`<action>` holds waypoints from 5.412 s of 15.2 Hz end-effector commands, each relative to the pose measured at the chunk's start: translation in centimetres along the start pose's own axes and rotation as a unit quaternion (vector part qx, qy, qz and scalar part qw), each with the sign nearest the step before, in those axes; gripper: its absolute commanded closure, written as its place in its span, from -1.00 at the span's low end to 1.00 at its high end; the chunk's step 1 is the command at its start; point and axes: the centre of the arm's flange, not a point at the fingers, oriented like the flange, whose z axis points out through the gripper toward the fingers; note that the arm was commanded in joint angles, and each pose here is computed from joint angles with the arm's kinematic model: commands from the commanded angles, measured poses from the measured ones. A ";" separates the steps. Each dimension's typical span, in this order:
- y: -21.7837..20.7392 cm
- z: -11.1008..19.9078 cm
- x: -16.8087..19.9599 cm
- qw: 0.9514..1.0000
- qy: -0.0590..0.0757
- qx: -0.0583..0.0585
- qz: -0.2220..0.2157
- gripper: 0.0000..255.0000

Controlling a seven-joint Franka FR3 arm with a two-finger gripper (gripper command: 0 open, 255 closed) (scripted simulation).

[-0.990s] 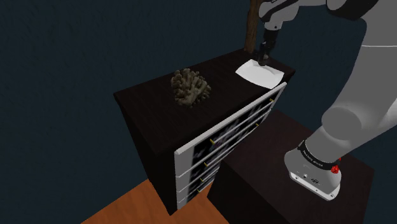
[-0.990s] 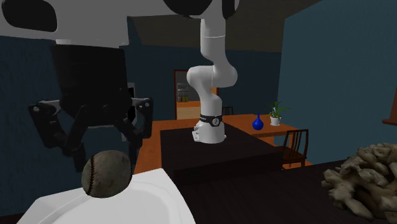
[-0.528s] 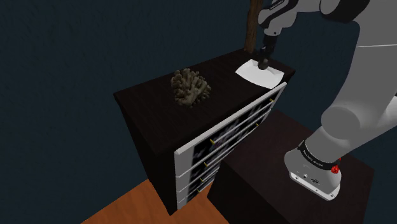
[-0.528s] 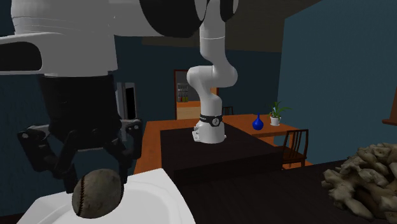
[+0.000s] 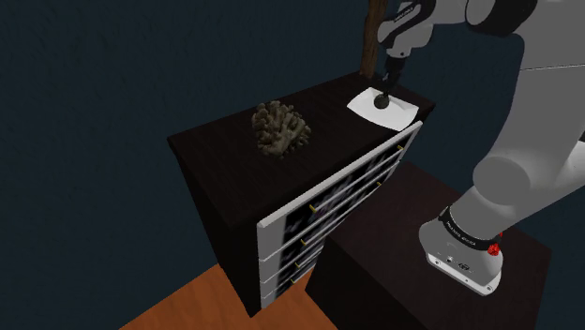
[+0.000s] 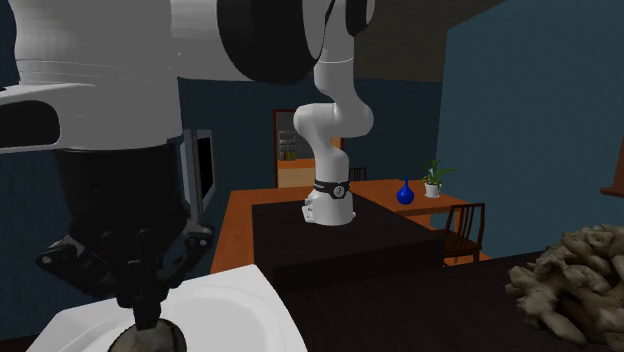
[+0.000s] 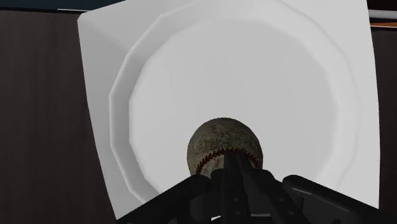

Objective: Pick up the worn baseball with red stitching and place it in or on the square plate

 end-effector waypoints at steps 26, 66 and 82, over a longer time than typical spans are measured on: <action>4.3 5.5 2.0 0.942 -0.025 0.079 0.324 1.00; 3.2 3.3 -0.1 0.942 -0.025 0.079 0.324 1.00; 4.0 -1.6 -0.1 0.942 -0.025 0.079 0.324 -1.00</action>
